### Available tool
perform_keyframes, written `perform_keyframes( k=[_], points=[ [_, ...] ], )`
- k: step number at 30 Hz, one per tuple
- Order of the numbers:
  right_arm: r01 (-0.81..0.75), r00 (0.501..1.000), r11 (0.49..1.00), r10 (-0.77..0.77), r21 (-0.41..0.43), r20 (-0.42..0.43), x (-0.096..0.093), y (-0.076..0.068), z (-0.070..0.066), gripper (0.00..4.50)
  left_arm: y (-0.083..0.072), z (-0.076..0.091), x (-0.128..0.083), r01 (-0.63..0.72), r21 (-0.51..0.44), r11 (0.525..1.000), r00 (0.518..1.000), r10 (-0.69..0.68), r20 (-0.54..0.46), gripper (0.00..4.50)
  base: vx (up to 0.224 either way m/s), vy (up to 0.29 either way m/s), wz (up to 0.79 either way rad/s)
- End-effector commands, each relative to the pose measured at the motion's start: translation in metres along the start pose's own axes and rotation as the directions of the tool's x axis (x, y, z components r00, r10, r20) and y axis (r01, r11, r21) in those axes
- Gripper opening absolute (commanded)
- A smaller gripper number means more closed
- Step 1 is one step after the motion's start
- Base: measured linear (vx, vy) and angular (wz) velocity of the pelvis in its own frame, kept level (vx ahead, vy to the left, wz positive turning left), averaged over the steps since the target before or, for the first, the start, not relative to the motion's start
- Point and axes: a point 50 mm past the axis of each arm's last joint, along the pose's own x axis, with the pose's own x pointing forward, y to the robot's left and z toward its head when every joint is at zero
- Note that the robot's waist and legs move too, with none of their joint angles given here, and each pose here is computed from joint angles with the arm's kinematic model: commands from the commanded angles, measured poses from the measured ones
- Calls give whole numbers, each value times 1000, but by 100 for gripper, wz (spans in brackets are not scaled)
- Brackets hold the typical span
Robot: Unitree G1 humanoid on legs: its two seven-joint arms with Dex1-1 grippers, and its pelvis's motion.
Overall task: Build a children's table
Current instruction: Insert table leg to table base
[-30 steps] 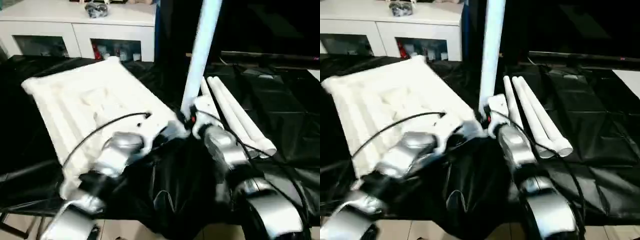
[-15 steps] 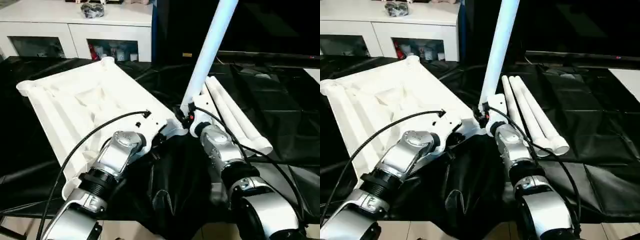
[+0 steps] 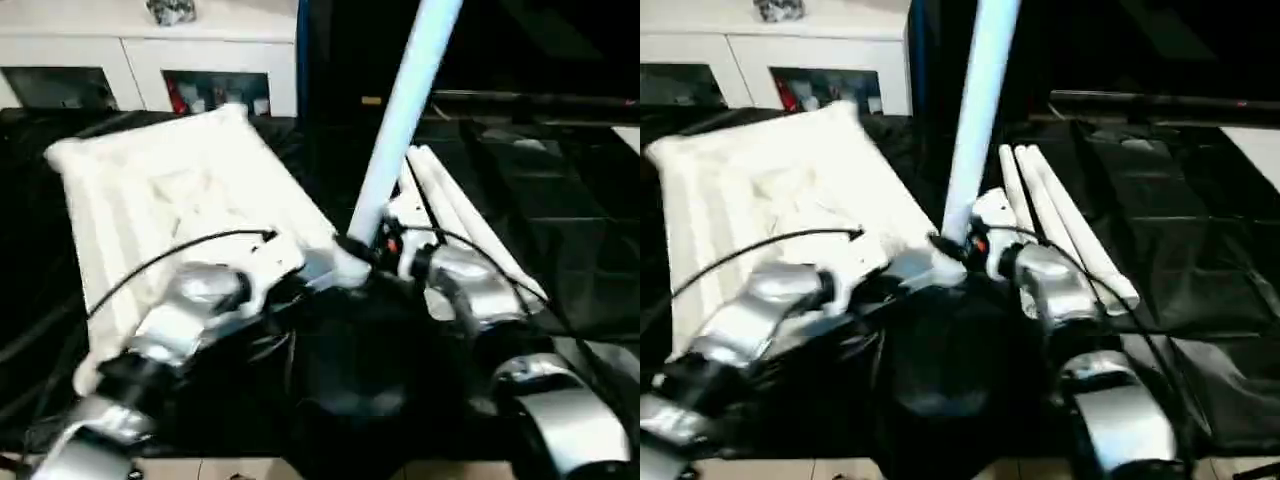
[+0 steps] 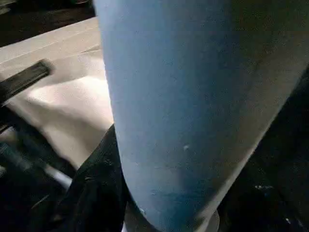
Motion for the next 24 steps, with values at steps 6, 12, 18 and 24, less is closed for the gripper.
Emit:
perform_keyframes(
  k=[6, 12, 18, 24],
  points=[
    [-318, 903, 940, 340, 122, -262, -21, 34, -56, 190, -14, 8, -13, 202, 130, 971, 977, -209, 48, 0, 0, 0, 0],
    [-339, 895, 932, 362, 128, -262, -25, 36, -57, 190, -11, 4, -20, 216, 141, 966, 974, -223, 37, 0, 0, 0, 0],
    [-352, 890, 928, 372, 124, -263, -26, 40, -59, 190, -8, 1, -22, 211, 141, 967, 976, -217, 29, 0, 0, 0, 0],
    [-300, 914, 948, 318, 109, -251, -24, 39, -60, 190, -8, 0, -21, 201, 136, 970, 978, -206, 27, 0, 0, 0, 0]
  ],
)
